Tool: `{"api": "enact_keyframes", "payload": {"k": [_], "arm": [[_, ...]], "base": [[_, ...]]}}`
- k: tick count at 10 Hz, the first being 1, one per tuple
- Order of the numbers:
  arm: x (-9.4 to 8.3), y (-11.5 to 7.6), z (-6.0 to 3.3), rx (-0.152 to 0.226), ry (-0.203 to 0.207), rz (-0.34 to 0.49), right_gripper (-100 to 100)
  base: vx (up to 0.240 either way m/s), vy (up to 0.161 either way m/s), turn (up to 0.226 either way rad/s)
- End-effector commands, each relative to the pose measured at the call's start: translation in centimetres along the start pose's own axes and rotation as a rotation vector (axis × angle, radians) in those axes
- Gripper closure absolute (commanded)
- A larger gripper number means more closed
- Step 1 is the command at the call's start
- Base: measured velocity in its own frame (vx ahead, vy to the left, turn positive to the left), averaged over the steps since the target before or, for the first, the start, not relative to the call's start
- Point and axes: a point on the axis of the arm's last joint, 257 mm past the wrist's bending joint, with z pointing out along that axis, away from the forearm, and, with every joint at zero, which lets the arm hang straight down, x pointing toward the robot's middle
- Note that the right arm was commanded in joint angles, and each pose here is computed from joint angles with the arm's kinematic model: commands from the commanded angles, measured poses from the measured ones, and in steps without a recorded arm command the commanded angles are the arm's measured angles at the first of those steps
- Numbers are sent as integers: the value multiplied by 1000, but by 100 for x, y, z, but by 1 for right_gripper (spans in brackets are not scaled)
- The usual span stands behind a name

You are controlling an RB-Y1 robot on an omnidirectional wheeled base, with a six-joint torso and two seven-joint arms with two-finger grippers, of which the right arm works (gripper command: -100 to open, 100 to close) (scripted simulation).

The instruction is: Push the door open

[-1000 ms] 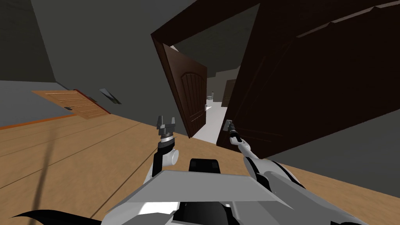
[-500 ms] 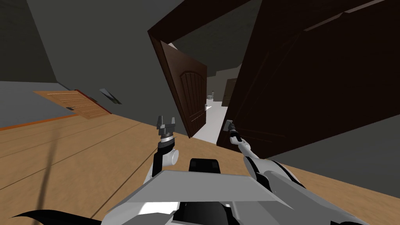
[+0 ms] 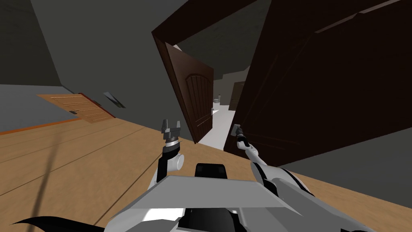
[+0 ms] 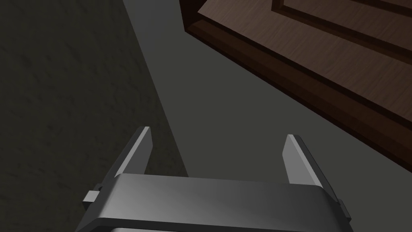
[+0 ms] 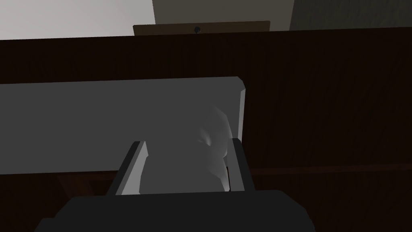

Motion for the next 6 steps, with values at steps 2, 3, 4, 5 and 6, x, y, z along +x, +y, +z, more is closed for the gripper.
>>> {"api": "enact_keyframes", "payload": {"k": [2, 3, 4, 5, 6], "arm": [[-51, 121, 65, -29, -11, -3, 100], [-131, 142, 68, -34, -38, -4, 100], [-189, 156, 69, -38, -57, -4, 100], [-221, 163, 68, -40, -67, -4, 100], [-286, 176, 66, -43, -89, -4, 100]], "base": [[87, -11, 0], [97, -12, 23], [167, 0, 20], [157, -7, 4], [138, -12, 15]]}}
